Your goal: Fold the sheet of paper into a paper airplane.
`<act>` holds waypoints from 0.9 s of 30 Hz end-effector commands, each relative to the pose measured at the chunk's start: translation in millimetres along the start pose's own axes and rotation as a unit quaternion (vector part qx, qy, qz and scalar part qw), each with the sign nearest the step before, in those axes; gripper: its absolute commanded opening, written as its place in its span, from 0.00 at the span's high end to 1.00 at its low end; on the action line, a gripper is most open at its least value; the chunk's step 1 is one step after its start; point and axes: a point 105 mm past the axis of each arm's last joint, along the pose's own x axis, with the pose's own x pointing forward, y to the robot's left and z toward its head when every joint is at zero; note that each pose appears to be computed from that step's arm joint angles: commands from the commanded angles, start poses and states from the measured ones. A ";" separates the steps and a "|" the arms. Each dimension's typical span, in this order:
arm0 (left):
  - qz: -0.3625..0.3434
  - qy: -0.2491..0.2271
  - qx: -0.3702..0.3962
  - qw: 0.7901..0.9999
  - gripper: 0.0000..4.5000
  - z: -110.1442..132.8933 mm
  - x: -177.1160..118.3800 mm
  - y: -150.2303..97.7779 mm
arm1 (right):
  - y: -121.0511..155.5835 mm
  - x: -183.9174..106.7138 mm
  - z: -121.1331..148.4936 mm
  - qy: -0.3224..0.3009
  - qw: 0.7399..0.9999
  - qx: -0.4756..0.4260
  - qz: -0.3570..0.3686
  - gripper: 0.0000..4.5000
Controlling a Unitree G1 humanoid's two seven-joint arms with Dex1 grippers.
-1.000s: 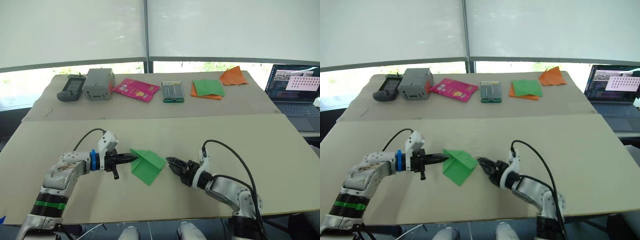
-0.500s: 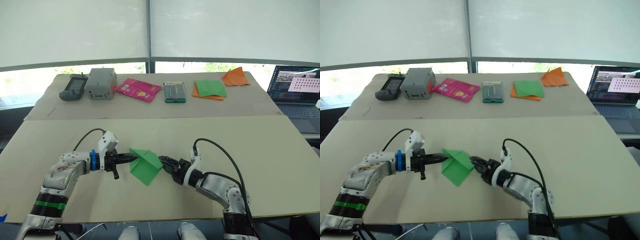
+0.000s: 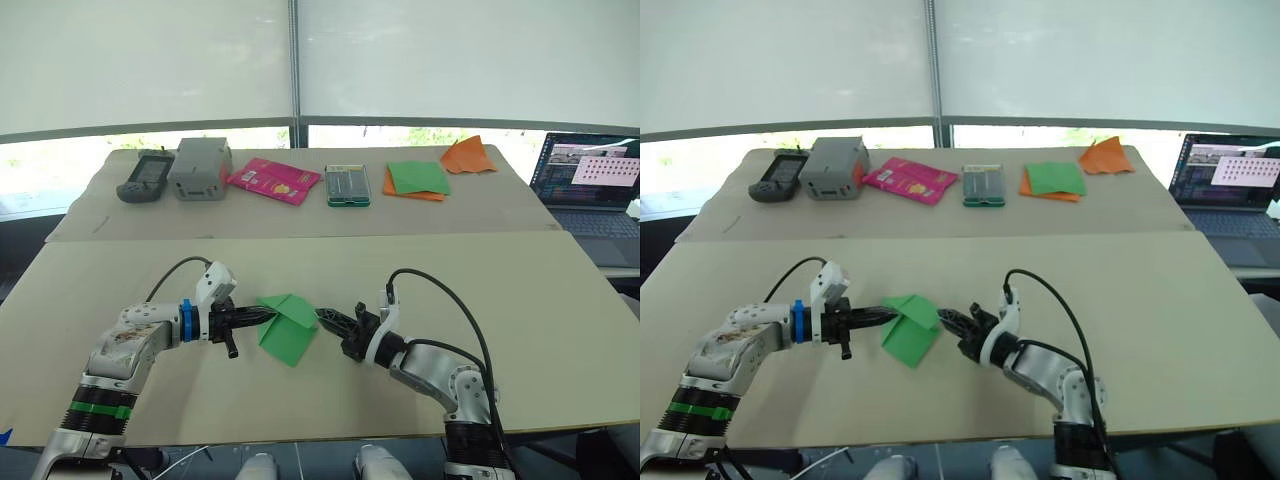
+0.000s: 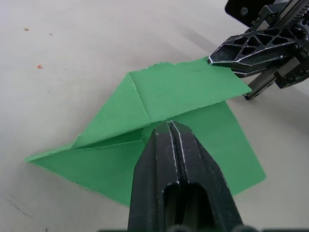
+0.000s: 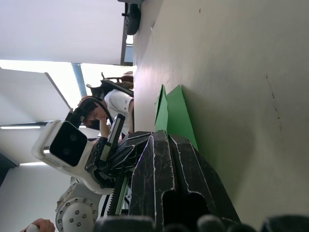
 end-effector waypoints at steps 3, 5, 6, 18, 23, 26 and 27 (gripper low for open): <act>0.004 -0.016 0.016 1.000 1.00 13.0 -1.9 1.7 | -10.9 -1.3 -1.2 -0.003 1.000 -0.007 -0.028 1.00; 0.005 -0.018 0.015 1.000 1.00 13.8 -2.0 2.1 | -11.7 -1.7 0.9 -0.006 0.999 -0.018 -0.033 1.00; 0.005 -0.020 0.014 1.000 1.00 14.3 -2.1 2.2 | -11.7 -2.4 2.9 -0.009 0.999 -0.030 -0.036 1.00; 0.021 -0.054 -0.030 0.998 1.00 27.1 -30.9 7.1 | 63.0 -18.5 21.1 -0.046 0.930 -0.362 0.042 1.00; 0.008 -0.060 -0.034 0.998 1.00 32.5 -35.3 2.6 | 86.5 -20.7 5.4 -0.025 0.786 -0.614 0.065 1.00; 0.006 -0.062 -0.035 0.997 1.00 35.6 -38.6 0.9 | 69.6 -24.2 -8.4 0.024 0.625 -0.778 0.065 1.00; 0.007 -0.061 -0.036 0.997 1.00 36.2 -40.4 0.9 | 60.4 -26.1 -12.8 0.044 0.568 -0.819 0.069 1.00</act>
